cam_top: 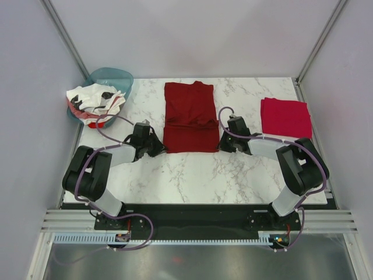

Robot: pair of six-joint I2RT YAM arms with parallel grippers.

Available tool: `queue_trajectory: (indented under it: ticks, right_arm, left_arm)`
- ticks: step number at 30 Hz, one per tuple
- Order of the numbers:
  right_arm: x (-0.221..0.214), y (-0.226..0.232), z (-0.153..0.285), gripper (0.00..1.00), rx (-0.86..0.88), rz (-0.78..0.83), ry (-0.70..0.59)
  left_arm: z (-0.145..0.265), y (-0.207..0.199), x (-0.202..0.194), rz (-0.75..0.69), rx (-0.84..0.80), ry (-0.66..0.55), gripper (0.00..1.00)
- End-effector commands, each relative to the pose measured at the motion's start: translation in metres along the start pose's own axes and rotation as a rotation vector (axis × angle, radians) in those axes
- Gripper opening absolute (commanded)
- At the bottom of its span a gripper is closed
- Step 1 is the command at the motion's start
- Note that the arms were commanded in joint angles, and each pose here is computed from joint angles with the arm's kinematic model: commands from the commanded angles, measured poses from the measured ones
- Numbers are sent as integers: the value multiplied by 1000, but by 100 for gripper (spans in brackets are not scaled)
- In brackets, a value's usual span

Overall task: Fold and stack the t-shirts
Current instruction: Fold the tshirt

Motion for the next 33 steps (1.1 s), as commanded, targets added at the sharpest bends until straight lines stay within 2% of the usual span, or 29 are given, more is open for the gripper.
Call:
queue_trajectory:
  ticks: [1, 5, 7, 8, 10, 12, 15, 19, 23, 33]
  right_arm:
    - [7, 8, 9, 1, 37, 11, -20]
    - [26, 24, 24, 0, 101, 36, -65]
    - [39, 29, 34, 0, 102, 41, -63]
    - [62, 41, 43, 0, 126, 47, -105]
    - [77, 52, 58, 0, 151, 48, -96]
    - [108, 73, 80, 0, 200, 57, -147]
    - [119, 81, 102, 0, 206, 47, -163]
    - [94, 68, 106, 0, 185, 48, -134]
    - [56, 52, 105, 0, 179, 70, -75]
    - [8, 43, 154, 0, 273, 100, -111]
  left_arm:
    - [4, -3, 1, -31, 17, -23, 2]
    - [14, -21, 6, -58, -39, -35, 2]
    - [20, -28, 6, -66, -18, -3, 2]
    - [28, -52, 19, -87, -46, -20, 2]
    - [42, -66, 24, -93, -23, -5, 2]
    - [68, -101, 39, -114, -92, -56, 2]
    - [90, -112, 39, -108, -133, -70, 2]
    - [101, -95, 26, -120, -125, -55, 2]
    - [104, -70, -3, -137, -108, -6, 2]
    - [156, -45, -67, -194, -216, 48, 2]
Point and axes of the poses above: each gripper's point midway between its finger pads, its own z axis back along the fingers, its own y axis along the line the jaws close on, x = y × z, the point moved 5 cm from there along z, back along the fingers, and after that the axes turned 13 degrees about z, right-handed, at the moved point
